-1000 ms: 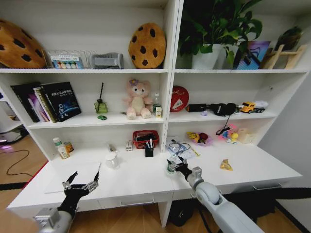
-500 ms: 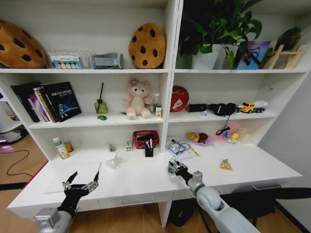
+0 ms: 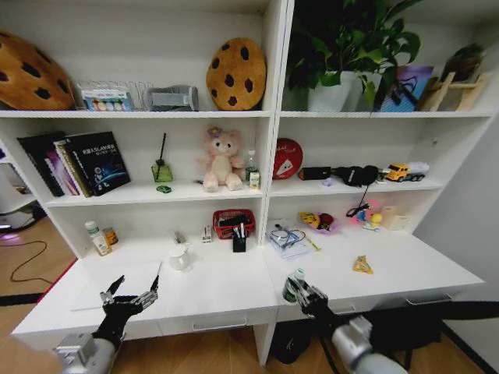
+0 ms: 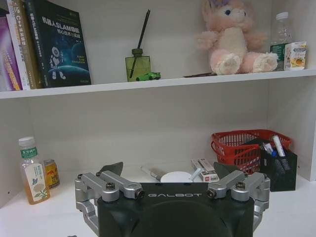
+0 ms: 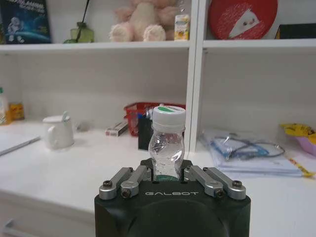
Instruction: Organize the objects on the table.
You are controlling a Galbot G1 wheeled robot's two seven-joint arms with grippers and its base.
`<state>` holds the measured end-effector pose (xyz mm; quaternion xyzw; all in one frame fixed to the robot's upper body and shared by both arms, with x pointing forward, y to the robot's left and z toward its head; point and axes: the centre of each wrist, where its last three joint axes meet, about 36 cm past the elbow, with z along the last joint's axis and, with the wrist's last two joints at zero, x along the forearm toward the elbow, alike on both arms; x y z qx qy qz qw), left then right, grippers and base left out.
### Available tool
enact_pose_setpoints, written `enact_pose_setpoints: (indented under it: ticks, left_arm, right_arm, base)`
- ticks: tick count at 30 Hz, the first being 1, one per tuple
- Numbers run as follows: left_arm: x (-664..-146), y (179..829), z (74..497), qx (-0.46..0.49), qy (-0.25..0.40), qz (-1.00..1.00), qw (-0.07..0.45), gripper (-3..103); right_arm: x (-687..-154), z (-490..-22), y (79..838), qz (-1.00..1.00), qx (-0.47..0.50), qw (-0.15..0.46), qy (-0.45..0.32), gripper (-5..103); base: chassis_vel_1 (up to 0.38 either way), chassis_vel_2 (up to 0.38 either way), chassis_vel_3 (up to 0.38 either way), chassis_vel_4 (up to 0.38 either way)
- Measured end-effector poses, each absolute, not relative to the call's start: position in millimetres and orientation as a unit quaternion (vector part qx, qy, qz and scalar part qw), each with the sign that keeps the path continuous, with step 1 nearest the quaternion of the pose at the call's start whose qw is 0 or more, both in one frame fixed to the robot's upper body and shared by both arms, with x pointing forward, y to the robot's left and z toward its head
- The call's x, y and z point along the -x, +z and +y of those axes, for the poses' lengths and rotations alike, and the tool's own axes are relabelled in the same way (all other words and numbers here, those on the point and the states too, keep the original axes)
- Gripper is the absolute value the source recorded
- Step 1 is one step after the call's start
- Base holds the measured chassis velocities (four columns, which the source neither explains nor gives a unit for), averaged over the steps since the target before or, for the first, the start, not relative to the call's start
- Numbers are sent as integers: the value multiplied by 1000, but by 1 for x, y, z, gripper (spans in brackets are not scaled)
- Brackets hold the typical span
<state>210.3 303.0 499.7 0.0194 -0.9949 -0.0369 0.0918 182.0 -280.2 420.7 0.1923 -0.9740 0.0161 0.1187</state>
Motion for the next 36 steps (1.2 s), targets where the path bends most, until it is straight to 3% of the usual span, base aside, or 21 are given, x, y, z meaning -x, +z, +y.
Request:
enact_pose_setpoints:
  ticks: [7,16,18,23,36]
  left_arm:
    - [-210,500,303,-19,-37,-995,92,100]
    - [-210,500,303,-19,-37,-995,92,100]
    - [-210,500,303,-19,-37,-995,92,100]
    - [-210,500,303,-19,-37,-995,92,100]
    - [-210,500,303,-19,-37,-995,92,100]
  right_arm:
    - [-86,-306,367,-962,-201,176,49,24]
    - [-45,-353,255,-950,-128,276,66,24]
    - [-53,-367,211,-942,-60,327,46,24]
    - [-106,-366,165,-944,46,323,43,24]
    - [-227,-379,94,-934,74,348,36,24]
  base:
    - [0,0,0,0]
    - [0,0,0,0]
    - [0,0,0,0]
    - [0,0,0,0]
    - [0,0,0,0]
